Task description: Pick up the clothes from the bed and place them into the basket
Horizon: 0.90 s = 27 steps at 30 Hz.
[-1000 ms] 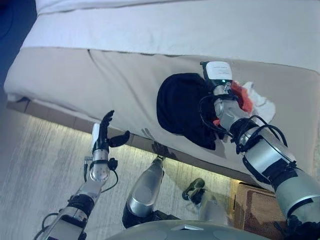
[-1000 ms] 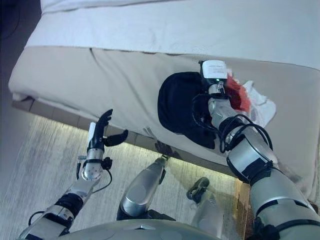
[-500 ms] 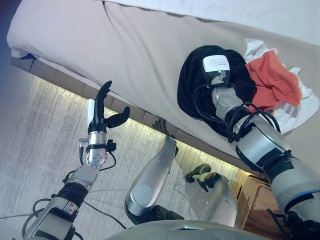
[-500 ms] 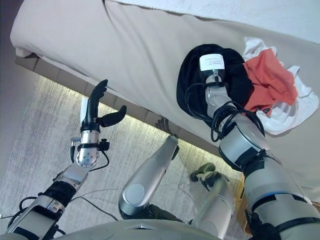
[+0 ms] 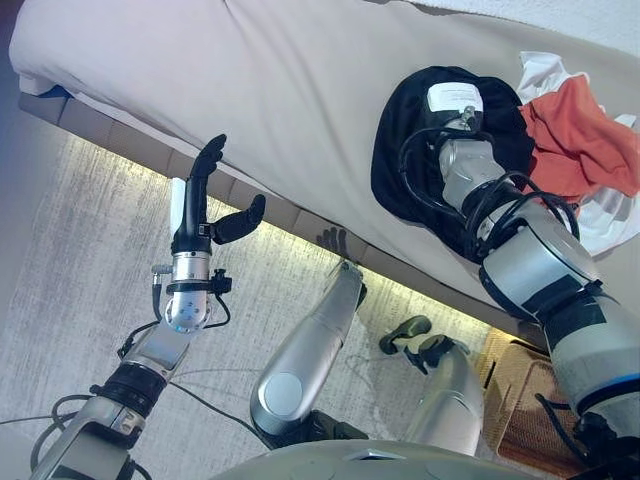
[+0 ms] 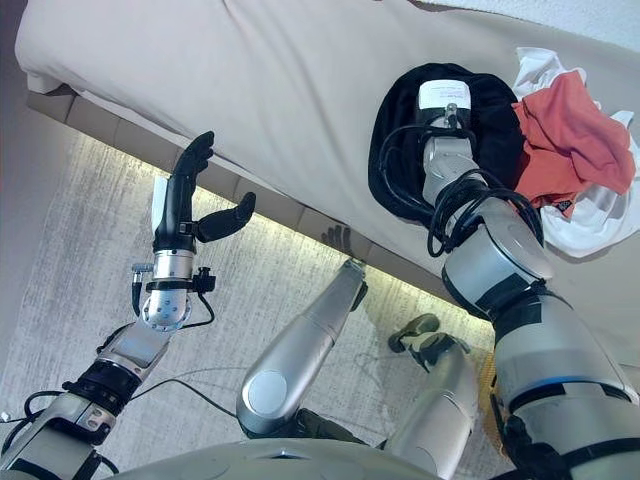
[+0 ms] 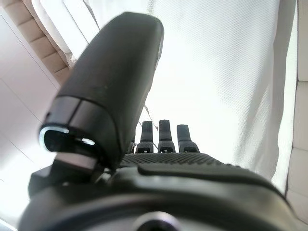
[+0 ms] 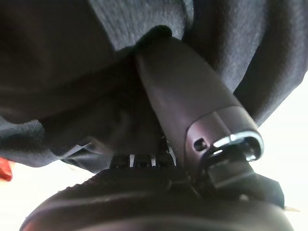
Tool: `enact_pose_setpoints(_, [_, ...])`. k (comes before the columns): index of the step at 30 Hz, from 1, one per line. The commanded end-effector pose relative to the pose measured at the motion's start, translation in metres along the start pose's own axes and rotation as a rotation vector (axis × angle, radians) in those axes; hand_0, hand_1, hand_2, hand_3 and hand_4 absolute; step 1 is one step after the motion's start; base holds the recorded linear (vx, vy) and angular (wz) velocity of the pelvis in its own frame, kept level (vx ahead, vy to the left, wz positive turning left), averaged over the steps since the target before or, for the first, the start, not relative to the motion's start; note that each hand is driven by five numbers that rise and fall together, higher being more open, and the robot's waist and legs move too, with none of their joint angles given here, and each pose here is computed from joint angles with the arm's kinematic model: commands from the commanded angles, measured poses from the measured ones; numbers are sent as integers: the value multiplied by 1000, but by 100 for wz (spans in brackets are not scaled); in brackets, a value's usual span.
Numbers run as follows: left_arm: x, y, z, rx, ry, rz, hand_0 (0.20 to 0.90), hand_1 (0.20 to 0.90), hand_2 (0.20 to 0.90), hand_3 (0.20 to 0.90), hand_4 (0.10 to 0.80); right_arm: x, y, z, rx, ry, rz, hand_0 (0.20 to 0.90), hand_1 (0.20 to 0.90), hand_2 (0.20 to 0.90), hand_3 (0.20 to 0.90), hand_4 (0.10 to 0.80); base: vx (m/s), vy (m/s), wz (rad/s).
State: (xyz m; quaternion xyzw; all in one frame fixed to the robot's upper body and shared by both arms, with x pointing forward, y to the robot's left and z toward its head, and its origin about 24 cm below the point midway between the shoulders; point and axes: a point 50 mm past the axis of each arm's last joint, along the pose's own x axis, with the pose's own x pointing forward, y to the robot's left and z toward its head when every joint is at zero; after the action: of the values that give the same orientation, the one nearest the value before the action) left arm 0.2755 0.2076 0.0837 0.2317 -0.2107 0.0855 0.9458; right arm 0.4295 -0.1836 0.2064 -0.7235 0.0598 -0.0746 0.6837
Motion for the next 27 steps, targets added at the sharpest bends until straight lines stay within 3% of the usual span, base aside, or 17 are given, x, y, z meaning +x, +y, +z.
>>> enact_pose_setpoints(1, [21, 23, 30, -10, -168, 122, 900, 900, 900, 900, 800, 1, -21, 6, 20, -34, -62, 300, 300, 300, 200, 100, -31, -13, -5])
enact_pose_setpoints(9, [22, 18, 24, -18, -112, 88, 900, 900, 900, 900, 800, -1, -31, 11, 114, -84, -205, 300, 300, 300, 200, 100, -24, -20, -9])
enact_pose_setpoints(20, [21, 6, -8, 139, 157, -41, 900, 900, 900, 900, 800, -11, -52, 16, 598, -259, -359, 300, 300, 300, 200, 100, -30, 25, -26])
enact_pose_setpoints(27, [1, 6, -38, 136, 377, -15, 900, 900, 900, 900, 800, -36, -62, 12, 771, -448, -449, 300, 300, 300, 200, 100, 13, 82, -43])
